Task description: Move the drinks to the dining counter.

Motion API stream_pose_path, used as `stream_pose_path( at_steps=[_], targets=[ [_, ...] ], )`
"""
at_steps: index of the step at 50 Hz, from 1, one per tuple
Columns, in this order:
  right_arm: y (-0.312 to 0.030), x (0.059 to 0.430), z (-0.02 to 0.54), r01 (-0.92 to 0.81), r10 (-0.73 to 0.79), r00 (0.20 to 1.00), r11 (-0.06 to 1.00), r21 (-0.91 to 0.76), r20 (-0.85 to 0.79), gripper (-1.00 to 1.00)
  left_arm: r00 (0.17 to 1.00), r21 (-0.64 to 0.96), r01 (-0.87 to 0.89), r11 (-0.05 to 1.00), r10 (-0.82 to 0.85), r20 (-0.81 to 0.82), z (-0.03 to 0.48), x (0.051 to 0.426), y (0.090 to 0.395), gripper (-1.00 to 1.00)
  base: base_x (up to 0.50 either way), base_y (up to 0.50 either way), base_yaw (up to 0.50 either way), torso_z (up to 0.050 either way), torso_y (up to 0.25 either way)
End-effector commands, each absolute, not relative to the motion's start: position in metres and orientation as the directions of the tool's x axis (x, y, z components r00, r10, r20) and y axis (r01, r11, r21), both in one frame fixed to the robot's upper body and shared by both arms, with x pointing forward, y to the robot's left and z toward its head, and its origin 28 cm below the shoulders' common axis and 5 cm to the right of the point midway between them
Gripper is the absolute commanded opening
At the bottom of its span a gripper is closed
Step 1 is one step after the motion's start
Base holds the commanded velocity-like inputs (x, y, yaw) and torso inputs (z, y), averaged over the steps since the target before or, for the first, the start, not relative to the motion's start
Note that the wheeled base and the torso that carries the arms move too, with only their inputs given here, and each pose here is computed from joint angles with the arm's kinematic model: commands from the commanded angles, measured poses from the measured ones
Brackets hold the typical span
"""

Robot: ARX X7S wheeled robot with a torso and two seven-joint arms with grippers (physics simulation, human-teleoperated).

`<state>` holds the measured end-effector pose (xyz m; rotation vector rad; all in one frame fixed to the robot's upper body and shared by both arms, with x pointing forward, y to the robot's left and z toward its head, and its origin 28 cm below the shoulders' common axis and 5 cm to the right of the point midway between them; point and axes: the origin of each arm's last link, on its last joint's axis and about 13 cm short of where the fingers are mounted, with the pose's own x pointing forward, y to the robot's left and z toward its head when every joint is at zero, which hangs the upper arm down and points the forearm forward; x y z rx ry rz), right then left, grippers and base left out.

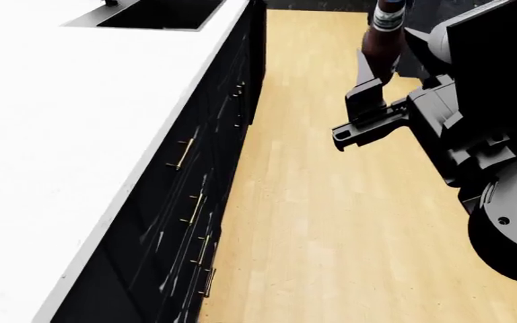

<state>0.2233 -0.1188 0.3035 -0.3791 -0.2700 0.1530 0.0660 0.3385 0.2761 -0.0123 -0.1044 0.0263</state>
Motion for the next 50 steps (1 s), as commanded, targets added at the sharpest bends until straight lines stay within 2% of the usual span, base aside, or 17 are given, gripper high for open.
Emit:
stream_pose_path(
  at_steps=[1, 6, 8, 10, 50],
  targets=[
    [-0.1211, 0.2243, 0.3050, -0.076, 0.173, 0.956, 0.925, -0.372, 0.236, -1.00, 0.992, -0.018, -0.036, 0.999, 0.038, 0.121, 0.2773, 0.0649, 0.3393, -1.00, 0.00, 0.03, 0.50, 0.000, 0.000],
    [-0.1228, 0.2239, 0.3063, -0.092, 0.171, 0.957, 0.944, -0.316, 0.233, -1.00, 0.992, -0.020, -0.037, 0.999, 0.039, 0.124, 0.2777, 0.0641, 0.3396, -1.00, -0.07, 0.00, 0.00, 0.002, 0.002],
    [-0.1217, 0.2229, 0.3043, -0.065, 0.168, 0.957, 0.918, -0.391, 0.237, -1.00, 0.992, -0.020, -0.036, 0.999, 0.038, 0.123, 0.2779, 0.0649, 0.3395, -1.00, 0.00, 0.00, 0.00, 0.000, 0.000],
    [-0.1208, 0.2230, 0.3049, -0.062, 0.160, 0.958, 0.926, -0.373, 0.238, -1.00, 0.992, -0.020, -0.036, 0.999, 0.038, 0.124, 0.2781, 0.0654, 0.3395, -1.00, 0.00, 0.00, 0.00, 0.000, 0.000],
    [-0.1197, 0.2215, 0.3075, -0.058, 0.162, 0.957, 0.920, -0.387, 0.241, -1.00, 0.991, -0.022, -0.036, 0.999, 0.039, 0.125, 0.2771, 0.0638, 0.3401, -1.00, -0.49, -0.07, 0.00, 0.000, 0.000]
  ],
)
